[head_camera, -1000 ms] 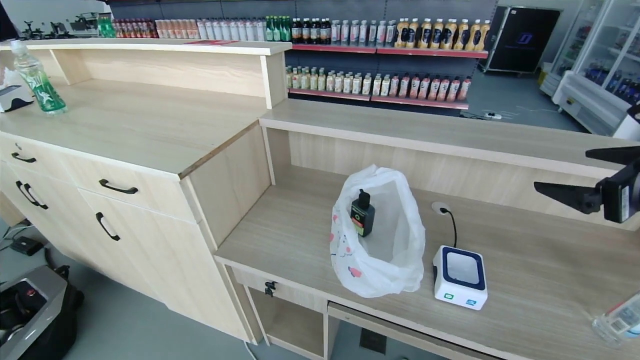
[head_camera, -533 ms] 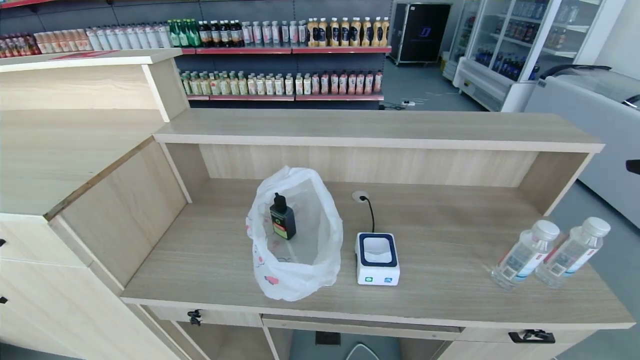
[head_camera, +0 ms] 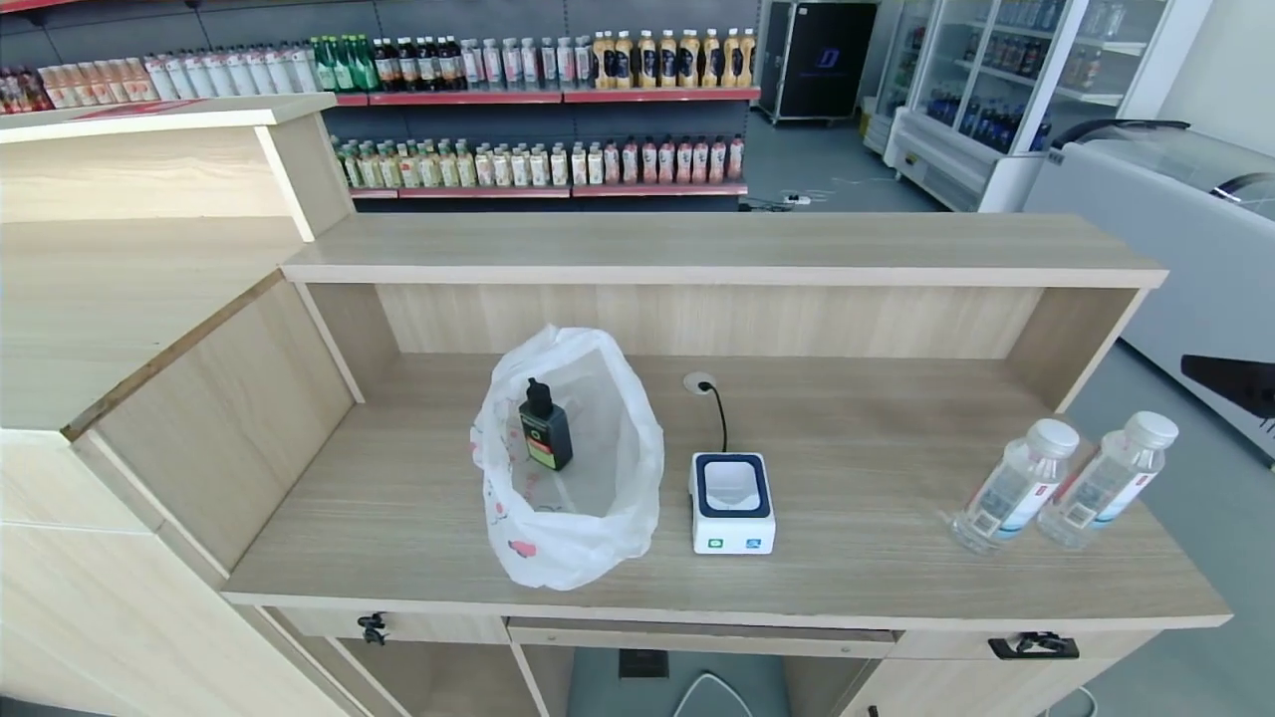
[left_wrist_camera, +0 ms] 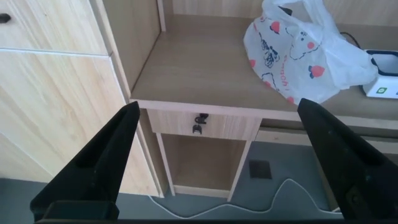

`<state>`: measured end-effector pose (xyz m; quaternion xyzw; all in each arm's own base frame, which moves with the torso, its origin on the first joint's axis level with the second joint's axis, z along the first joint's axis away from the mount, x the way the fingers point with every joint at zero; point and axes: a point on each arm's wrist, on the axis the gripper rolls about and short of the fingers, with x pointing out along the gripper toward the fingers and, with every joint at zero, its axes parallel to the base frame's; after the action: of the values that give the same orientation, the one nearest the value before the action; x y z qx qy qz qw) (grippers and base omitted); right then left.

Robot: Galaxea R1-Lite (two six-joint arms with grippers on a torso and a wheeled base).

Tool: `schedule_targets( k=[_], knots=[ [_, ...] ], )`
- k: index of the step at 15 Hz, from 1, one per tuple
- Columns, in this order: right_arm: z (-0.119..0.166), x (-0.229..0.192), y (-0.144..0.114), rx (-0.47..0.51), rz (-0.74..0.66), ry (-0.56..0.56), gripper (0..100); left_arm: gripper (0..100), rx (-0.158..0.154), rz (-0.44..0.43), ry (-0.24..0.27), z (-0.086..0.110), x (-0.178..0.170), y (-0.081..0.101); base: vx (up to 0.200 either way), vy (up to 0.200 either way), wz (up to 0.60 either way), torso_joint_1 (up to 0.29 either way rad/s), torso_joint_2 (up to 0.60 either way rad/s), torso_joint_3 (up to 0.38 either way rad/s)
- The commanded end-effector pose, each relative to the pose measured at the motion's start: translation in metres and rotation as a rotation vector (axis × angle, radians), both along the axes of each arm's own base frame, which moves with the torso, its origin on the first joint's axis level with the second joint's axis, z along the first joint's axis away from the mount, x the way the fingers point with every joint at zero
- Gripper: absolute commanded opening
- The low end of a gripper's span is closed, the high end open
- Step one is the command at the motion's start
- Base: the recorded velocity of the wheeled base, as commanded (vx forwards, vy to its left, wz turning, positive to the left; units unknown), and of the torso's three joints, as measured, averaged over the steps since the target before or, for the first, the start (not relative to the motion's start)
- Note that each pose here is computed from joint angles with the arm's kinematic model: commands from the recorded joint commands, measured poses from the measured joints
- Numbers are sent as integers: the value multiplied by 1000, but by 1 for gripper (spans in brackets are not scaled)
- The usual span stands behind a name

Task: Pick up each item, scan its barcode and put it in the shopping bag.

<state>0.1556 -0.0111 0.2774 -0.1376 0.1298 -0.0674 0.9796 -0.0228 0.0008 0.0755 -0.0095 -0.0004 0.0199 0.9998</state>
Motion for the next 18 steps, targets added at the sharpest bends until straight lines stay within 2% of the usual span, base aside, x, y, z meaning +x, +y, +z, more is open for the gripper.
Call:
schedule_targets(
  k=[1, 4, 7, 11, 14, 15, 18],
  knots=[
    [-9, 10, -3, 4, -43, 43, 100, 100, -1, 0, 0, 0, 0, 0, -200, 0, 0, 7, 2, 2],
    [-10, 18, -13, 22, -106, 51, 100, 100, 4, 0, 1, 0, 0, 0, -200, 0, 0, -9, 1, 7],
    [0, 24, -23, 30, -154, 24, 100, 100, 4, 0, 1, 0, 0, 0, 0, 0, 0, 0, 0, 0],
    [-10, 27, -28, 61, -182, 58, 100, 100, 4, 0, 1, 0, 0, 0, 0, 0, 0, 0, 0, 0],
    [-47, 40, -37, 81, -208, 100, 100, 100, 4, 0, 1, 0, 0, 0, 0, 0, 0, 0, 0, 0],
    [-65, 48, -50, 74, -249, 95, 100, 100, 4, 0, 1, 0, 0, 0, 0, 0, 0, 0, 0, 0],
    [-102, 56, -80, 26, -250, 161, 100, 100, 4, 0, 1, 0, 0, 0, 0, 0, 0, 0, 0, 0]
  ],
)
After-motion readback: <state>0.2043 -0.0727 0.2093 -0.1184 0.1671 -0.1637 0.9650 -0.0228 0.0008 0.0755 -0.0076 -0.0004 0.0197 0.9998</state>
